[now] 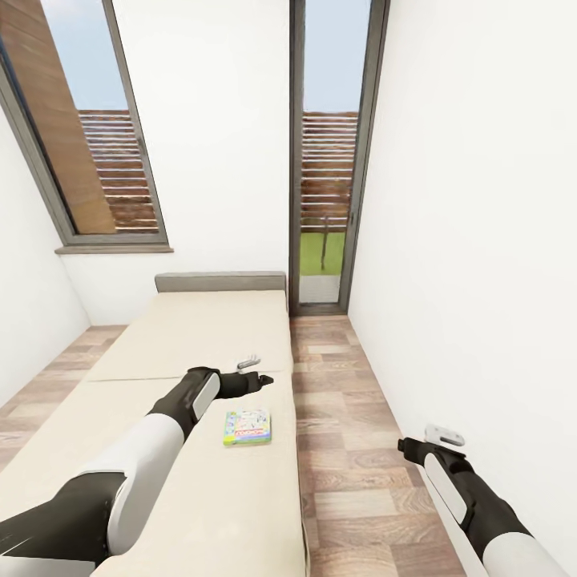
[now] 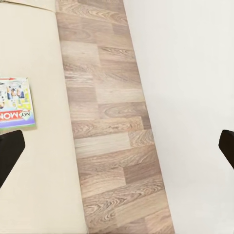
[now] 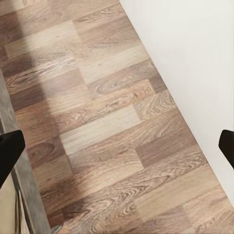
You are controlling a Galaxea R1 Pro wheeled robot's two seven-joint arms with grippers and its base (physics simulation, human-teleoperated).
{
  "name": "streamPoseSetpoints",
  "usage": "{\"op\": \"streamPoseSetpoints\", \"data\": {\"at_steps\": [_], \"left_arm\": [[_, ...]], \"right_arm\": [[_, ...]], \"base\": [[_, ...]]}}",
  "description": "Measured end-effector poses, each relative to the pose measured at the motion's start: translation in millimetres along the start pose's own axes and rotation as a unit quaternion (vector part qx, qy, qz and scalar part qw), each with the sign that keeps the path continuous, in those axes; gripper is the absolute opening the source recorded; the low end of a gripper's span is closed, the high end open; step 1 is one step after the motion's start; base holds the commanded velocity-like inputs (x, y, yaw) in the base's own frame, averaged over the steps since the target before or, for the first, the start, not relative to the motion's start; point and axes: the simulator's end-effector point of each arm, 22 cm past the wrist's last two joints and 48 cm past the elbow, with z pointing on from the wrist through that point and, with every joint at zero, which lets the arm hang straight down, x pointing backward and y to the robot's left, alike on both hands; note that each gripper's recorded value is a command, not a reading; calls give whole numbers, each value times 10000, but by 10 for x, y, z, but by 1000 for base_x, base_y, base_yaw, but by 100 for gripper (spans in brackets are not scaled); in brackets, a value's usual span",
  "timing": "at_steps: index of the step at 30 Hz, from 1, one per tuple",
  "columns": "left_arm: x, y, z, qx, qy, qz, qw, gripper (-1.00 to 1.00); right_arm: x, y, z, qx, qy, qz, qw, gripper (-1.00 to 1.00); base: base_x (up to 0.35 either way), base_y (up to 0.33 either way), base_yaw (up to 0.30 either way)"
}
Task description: Put all the toys in the child's room - the three board games (two on the bed and one on the table), the two jigsaw puzzles on the table, and the tennis ball on the table - inside the toy box on the table in the child's room.
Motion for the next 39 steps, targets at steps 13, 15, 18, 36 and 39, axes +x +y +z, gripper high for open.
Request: {"op": "streamPoseSetpoints", "data": {"at_steps": [13, 15, 18, 36, 39], "left_arm": [[1, -5, 3, 3, 1, 0, 10000, 100], [1, -6, 3, 4, 1, 0, 10000, 100], [2, -10, 4, 7, 2, 1, 10000, 100], [8, -33, 15, 16, -13, 14, 10000, 100], [6, -26, 13, 12, -15, 12, 10000, 100]], "right_arm": [[2, 5, 1, -3, 1, -9, 10000, 100], [2, 6, 1, -4, 1, -9, 10000, 100], [2, 5, 1, -3, 1, -9, 10000, 100], [12, 170, -4, -370, 15, 0, 9993, 100], [23, 250, -6, -558, 31, 1, 9984, 100]], "base": [[59, 15, 0], [3, 1, 0], [2, 0, 0], [0, 0, 0], [0, 0, 0]]}}
